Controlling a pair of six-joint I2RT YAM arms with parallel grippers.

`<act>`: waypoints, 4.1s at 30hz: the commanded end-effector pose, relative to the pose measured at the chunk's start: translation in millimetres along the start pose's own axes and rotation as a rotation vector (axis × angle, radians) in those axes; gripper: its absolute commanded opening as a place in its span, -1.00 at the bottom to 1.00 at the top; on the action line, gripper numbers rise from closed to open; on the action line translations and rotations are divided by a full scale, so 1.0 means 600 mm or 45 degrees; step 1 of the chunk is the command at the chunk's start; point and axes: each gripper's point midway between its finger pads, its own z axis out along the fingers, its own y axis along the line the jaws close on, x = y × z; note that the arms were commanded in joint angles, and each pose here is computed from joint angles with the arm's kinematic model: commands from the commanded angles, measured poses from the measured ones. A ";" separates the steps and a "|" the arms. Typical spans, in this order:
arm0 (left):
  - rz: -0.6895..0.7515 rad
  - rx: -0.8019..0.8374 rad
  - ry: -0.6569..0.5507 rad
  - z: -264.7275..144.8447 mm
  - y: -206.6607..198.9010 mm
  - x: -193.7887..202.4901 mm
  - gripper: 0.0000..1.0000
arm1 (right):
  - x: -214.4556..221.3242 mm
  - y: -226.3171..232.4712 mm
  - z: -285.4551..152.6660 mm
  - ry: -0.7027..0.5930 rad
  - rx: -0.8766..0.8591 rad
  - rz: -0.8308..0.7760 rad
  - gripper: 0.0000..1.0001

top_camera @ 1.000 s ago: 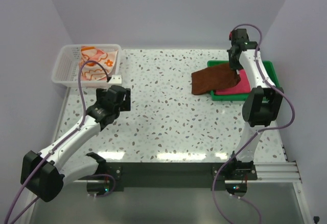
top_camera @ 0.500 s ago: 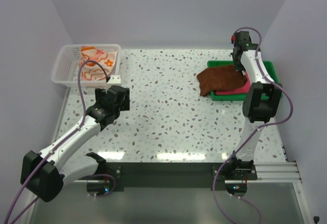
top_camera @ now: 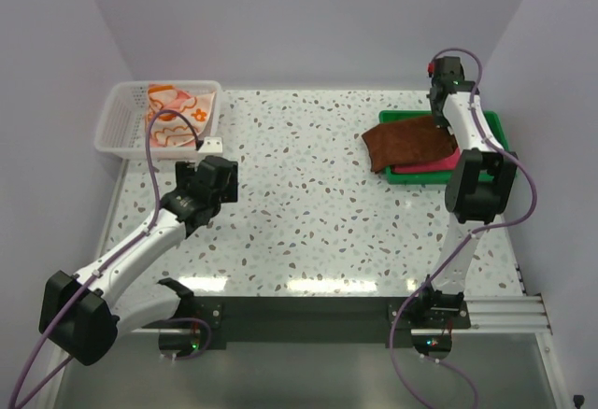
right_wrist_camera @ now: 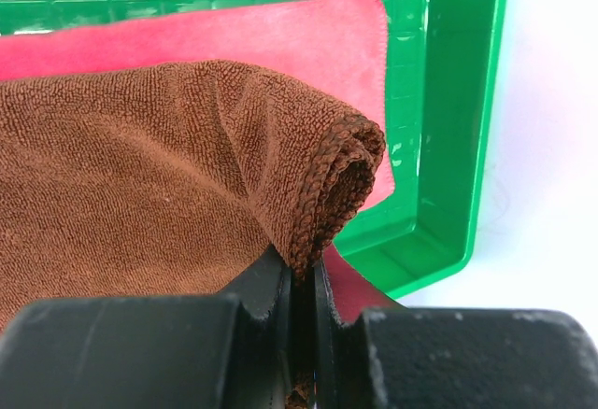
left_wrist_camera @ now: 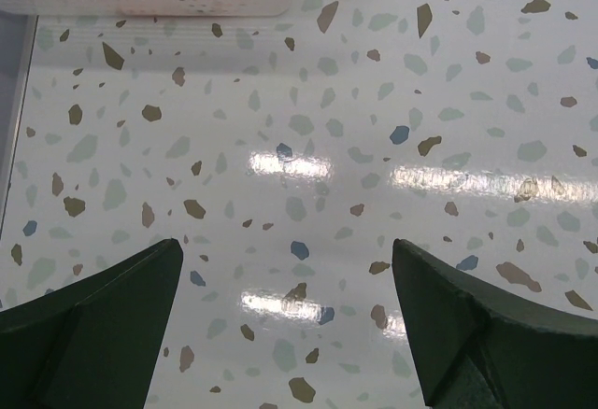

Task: Fold and stack the towels
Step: Neatly place the folded towel into the bin, then grab crumpled towel

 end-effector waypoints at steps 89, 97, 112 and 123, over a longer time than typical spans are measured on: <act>-0.507 -0.207 0.030 0.174 0.112 -0.232 1.00 | 0.056 0.355 -0.323 -0.342 -0.773 0.134 0.97; -0.809 -0.278 -0.018 0.313 0.199 -0.291 0.79 | 0.131 0.450 -0.354 -0.292 -1.089 0.026 0.97; -0.850 -0.320 0.216 0.434 0.191 -0.176 0.28 | 0.166 0.471 -0.340 -0.262 -1.140 -0.001 0.97; -0.834 -0.310 -0.289 0.276 0.267 -0.416 -0.95 | 0.164 0.453 -0.355 -0.285 -1.122 -0.013 0.97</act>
